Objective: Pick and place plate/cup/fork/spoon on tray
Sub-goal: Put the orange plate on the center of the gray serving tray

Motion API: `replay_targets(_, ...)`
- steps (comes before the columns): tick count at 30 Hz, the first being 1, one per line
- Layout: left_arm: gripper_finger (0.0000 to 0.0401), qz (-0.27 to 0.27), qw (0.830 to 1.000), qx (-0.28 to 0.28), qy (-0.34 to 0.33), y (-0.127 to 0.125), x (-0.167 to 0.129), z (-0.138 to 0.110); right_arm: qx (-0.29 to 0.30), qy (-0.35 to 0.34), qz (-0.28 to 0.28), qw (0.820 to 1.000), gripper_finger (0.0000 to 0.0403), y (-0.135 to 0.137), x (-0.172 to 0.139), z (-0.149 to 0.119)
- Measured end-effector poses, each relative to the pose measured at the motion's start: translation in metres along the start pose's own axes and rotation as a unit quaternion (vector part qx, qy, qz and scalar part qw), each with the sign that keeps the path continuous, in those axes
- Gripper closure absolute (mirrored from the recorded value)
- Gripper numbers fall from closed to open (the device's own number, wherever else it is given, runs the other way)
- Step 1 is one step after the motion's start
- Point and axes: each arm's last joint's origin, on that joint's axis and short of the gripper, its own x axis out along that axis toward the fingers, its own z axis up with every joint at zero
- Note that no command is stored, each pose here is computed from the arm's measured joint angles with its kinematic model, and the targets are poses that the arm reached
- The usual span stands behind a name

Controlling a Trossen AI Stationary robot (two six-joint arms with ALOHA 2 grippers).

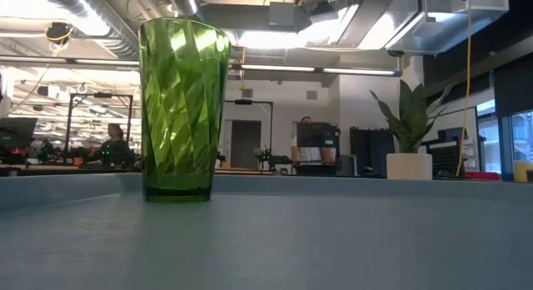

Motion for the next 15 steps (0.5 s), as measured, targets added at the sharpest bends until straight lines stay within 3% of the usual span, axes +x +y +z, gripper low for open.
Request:
replay_targets(5, 0.0355, -0.024, 0.999, -0.031, 0.030, 0.006, -0.025, -0.001, 0.000, -0.010, 0.005, 1.000, 0.0374, 0.001, 0.000, 0.002)
replay_targets(10, 0.0355, -0.076, 0.979, -0.075, 0.173, 0.000, -0.041, -0.025, -0.023, -0.009, 0.005, 1.000, 0.0374, 0.001, 0.000, 0.002)
replay_targets(15, 0.0355, -0.113, 0.967, -0.068, 0.219, -0.021, -0.041, -0.047, -0.038, -0.011, 0.005, 0.999, 0.0374, 0.001, 0.000, 0.002)
